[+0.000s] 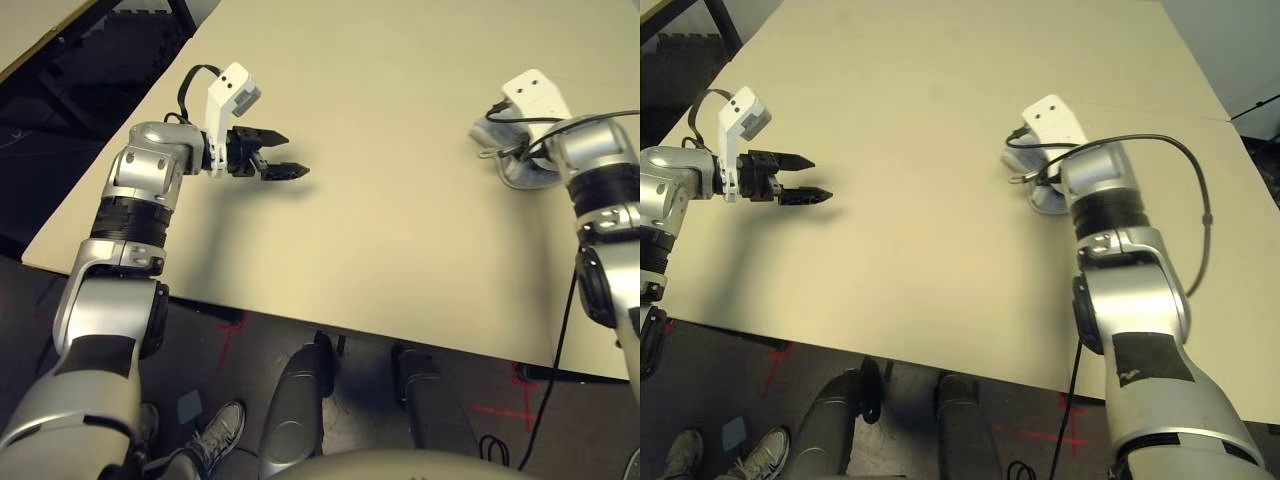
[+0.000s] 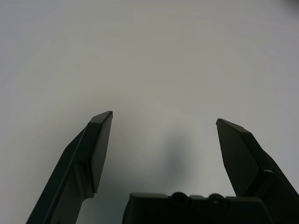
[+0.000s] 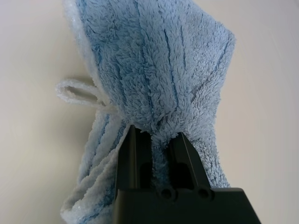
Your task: Wipe the water off the table with a rag.
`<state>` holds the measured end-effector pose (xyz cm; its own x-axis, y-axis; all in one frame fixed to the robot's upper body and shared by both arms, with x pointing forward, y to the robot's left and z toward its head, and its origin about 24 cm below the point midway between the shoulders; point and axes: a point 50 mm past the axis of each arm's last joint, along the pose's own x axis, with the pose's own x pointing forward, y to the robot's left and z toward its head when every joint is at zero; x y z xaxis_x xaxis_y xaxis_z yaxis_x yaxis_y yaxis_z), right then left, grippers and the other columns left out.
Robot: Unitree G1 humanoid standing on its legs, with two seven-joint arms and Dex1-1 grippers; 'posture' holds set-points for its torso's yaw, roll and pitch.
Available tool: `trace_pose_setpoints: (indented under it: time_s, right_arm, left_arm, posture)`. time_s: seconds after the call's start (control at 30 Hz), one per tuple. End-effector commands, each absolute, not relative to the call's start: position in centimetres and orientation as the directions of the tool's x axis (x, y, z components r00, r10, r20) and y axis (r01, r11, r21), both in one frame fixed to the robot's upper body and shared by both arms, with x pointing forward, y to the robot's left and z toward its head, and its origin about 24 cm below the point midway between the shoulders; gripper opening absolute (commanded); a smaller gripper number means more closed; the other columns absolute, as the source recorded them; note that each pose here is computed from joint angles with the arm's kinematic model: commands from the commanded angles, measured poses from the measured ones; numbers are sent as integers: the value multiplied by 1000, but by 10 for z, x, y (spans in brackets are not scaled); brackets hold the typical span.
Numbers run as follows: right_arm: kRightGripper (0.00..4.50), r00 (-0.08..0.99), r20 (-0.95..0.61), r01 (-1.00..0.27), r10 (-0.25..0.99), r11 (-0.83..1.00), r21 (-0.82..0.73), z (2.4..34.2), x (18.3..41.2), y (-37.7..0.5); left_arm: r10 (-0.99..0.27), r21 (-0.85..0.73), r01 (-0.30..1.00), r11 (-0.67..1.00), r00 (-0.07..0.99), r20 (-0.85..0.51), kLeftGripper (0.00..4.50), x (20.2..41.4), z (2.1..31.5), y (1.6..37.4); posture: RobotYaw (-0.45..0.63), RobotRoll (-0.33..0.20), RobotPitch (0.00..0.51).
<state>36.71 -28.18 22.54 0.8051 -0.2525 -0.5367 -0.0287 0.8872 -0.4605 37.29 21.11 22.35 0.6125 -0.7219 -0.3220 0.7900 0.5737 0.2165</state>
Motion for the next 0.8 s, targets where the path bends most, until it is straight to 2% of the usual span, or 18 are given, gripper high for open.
trace_pose_setpoints:
  time_s: [0.03, 0.23, 0.43, 0.5, 0.57, 0.7, 0.8]
  right_arm:
    - [204, 790, -541, 22, -288, 895, -445, 221, 353, -307]
    - [204, 755, -572, 57, -321, 901, -430, 204, 343, -341]
    - [204, 747, -604, 34, -278, 923, -382, 197, 348, -337]
    - [204, 741, -618, 29, -263, 932, -361, 195, 343, -336]
    - [204, 738, -629, 28, -244, 943, -333, 190, 339, -335]
    - [203, 733, -636, 52, -243, 951, -303, 181, 328, -338]
    - [202, 734, -637, 58, -237, 956, -289, 190, 315, -336]
  left_arm:
    - [-699, 243, 753, 611, 658, -279, 4500, 377, 227, 216]
    - [-619, 280, 636, 719, 769, -158, 4500, 391, 236, 220]
    - [-476, 268, 462, 845, 879, -15, 4500, 404, 244, 224]
    - [-386, 235, 365, 901, 921, 48, 4500, 407, 244, 230]
    - [-314, 209, 293, 933, 946, 76, 4500, 409, 242, 234]
    - [-252, 182, 230, 956, 962, 104, 4500, 409, 230, 236]
    - [-261, 153, 245, 957, 961, 96, 4500, 409, 213, 229]
  posture:
    - [5, 0, 220]
    - [5, 0, 220]
    - [-10, 0, 222]
    - [-10, 0, 222]
    - [-6, 0, 220]
    - [2, 0, 216]
    - [-5, 0, 214]
